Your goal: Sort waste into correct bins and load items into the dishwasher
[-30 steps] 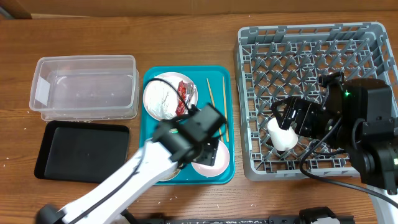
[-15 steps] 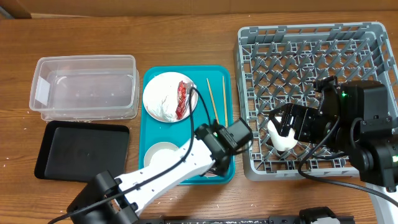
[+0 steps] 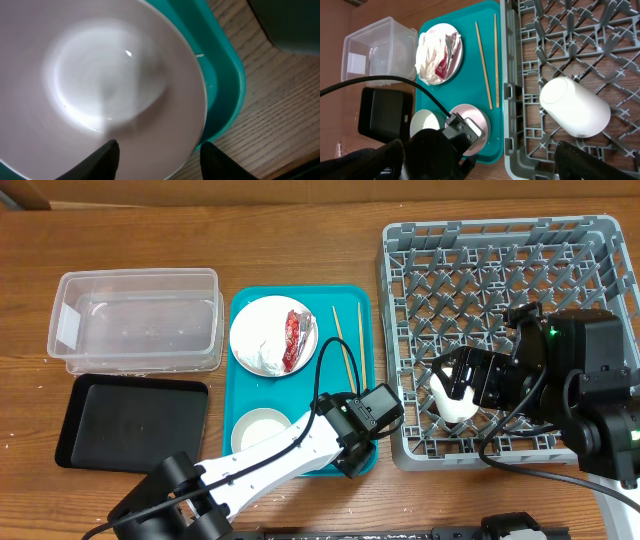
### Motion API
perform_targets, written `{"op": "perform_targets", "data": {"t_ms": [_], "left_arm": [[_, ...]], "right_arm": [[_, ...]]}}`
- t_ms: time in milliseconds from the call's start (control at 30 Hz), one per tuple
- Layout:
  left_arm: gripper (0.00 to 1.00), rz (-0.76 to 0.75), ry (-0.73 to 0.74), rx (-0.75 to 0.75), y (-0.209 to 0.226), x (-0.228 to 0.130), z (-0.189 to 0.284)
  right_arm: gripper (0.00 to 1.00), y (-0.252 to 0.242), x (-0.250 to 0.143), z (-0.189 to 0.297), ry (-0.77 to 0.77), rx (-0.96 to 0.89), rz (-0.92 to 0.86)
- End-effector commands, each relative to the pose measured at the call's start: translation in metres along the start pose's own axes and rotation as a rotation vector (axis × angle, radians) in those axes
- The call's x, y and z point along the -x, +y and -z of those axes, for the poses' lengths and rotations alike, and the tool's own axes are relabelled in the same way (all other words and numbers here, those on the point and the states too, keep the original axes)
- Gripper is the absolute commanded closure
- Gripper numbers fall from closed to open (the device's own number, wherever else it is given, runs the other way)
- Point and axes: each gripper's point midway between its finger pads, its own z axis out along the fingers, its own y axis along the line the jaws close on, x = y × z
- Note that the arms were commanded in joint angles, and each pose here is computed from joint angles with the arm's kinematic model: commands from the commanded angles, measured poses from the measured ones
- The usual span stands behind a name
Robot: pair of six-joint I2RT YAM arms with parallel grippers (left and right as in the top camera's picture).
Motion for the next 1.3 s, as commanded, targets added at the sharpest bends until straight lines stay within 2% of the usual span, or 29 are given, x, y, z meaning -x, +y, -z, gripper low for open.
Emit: {"op": "perform_targets", "data": {"t_ms": [0,100,267,433,533,767,900,1033,1200,1267], "left_arm": [[0.51,-0.109,0.056,-0.072,-0.013,-0.011,-0.007],[0.5,-0.127,0.052,-0.053,-0.012,-0.011,-0.007],[0.61,-0.127,0.042,-0.019,-0.006,-0.01,-0.014],[0.96,-0.11,0.07,-0.005,-0.003,-0.017,-0.024],[0.96,-0.073,0.051,-0.009,-0.005,-0.01,-0.016],[0.96,-0.054,-0.081,-0.037,-0.015,0.03,0.05],[0.96,0.075,-0.132,-0.04,-0.009,0.042,0.081],[0.96,0.152,-0.195,-0.241,-0.023,0.059,0.114],[0.96,0.106,-0.293,-0.592,-0.032,0.082,0.158],[0.96,0.095,-0.317,-0.688,-0.029,0.086,0.17]], "right_arm": [[0.02,0.004,0.004,0.005,-0.022,0.012,0.01],[0.02,0.004,0.004,0.005,-0.023,0.012,0.01],[0.02,0.004,0.004,0.005,-0.022,0.012,0.01],[0.02,0.004,0.004,0.005,-0.023,0.012,0.011],[0.02,0.004,0.004,0.005,-0.023,0.011,0.01],[0.03,0.004,0.004,0.005,-0.023,0.012,0.01],[0.03,0.004,0.004,0.005,-0.023,0.011,0.01],[0.03,0.005,0.006,0.005,-0.031,0.015,0.014],[0.03,-0.006,0.014,0.006,-0.071,-0.051,-0.009],[0.03,-0.01,0.017,0.007,-0.086,-0.072,-0.03]]}}
